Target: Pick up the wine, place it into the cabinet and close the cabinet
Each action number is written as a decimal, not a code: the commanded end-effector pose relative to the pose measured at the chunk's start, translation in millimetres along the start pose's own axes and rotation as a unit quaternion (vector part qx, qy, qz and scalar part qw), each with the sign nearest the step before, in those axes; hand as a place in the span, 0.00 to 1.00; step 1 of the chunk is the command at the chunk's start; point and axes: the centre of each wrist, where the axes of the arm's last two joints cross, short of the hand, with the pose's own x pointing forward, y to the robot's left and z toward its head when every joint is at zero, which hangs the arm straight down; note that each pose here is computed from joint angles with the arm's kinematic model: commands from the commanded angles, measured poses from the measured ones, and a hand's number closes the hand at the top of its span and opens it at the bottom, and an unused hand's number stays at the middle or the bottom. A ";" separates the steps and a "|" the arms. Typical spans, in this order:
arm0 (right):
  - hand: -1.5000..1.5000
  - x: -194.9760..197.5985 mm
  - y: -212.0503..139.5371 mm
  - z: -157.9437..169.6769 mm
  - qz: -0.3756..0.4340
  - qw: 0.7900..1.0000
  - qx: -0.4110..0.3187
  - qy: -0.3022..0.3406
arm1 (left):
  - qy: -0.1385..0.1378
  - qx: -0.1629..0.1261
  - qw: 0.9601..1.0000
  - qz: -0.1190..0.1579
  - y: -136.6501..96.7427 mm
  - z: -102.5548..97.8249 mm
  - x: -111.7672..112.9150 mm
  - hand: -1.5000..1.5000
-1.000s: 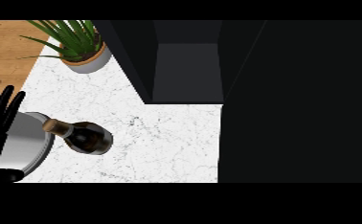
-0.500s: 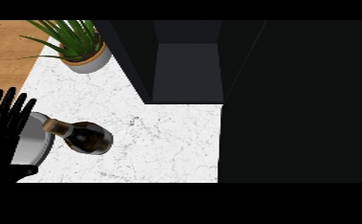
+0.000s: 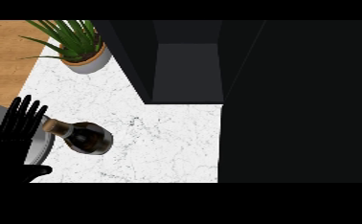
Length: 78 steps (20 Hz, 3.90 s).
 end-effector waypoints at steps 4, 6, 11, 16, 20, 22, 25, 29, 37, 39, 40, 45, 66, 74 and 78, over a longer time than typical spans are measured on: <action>0.00 -3.0 -4.8 3.7 0.002 1.000 0.007 -0.004 | 0.014 0.001 1.000 -0.004 3.4 22.1 -35.6 0.00; 0.00 -0.9 -4.1 -9.9 0.004 1.000 0.002 0.000 | 0.014 0.002 1.000 -0.005 11.6 10.6 -45.0 0.00; 0.00 0.4 9.0 2.8 0.006 1.000 0.005 -0.001 | 0.033 0.007 0.999 0.016 20.5 3.3 -68.6 0.00; 0.00 -17.7 -7.2 -9.9 0.002 1.000 -0.002 -0.010 | 0.044 -0.005 0.999 0.017 5.4 1.1 -70.9 0.00; 0.00 4.8 -6.7 -5.3 0.005 1.000 -0.004 -0.001 | 0.047 -0.012 0.999 0.016 10.0 -16.6 -84.3 0.00; 0.00 -4.5 -5.4 3.4 0.008 1.000 -0.009 0.004 | 0.044 -0.004 0.999 0.017 6.7 -4.4 -99.1 0.00; 0.00 0.2 -6.3 -9.8 0.005 1.000 -0.005 0.003 | 0.055 -0.013 0.998 0.028 9.2 -9.2 -109.4 0.00; 0.00 2.1 1.7 3.3 0.006 1.000 -0.004 -0.006 | 0.051 -0.004 0.999 0.012 -8.6 -16.8 -125.2 0.00; 0.00 -8.0 8.1 -6.1 0.018 1.000 0.001 -0.009 | 0.049 0.001 0.995 0.090 11.0 15.1 -128.1 0.00; 0.00 2.2 -11.0 2.6 0.021 1.000 -0.004 -0.004 | 0.043 -0.002 0.994 0.103 -5.6 17.4 -140.1 0.00; 0.00 2.1 -0.9 2.3 0.012 1.000 -0.005 -0.003 | 0.043 -0.010 0.994 0.103 1.8 -5.0 -125.5 0.00; 0.00 1.6 -0.4 -7.1 0.005 1.000 -0.003 0.003 | 0.049 -0.018 0.993 0.104 -9.7 -5.2 -135.5 0.00; 0.00 -5.5 -8.8 4.8 0.019 1.000 -0.022 -0.006 | 0.039 0.000 0.998 0.059 -41.1 57.6 -174.4 1.00; 0.00 -9.5 -5.4 5.9 0.011 1.000 -0.020 0.008 | 0.006 0.017 0.998 0.063 -75.8 64.7 -179.9 1.00; 0.00 -12.3 -9.5 -0.6 0.012 1.000 -0.022 0.002 | -0.018 -0.009 0.995 0.097 -91.9 70.4 -175.3 1.00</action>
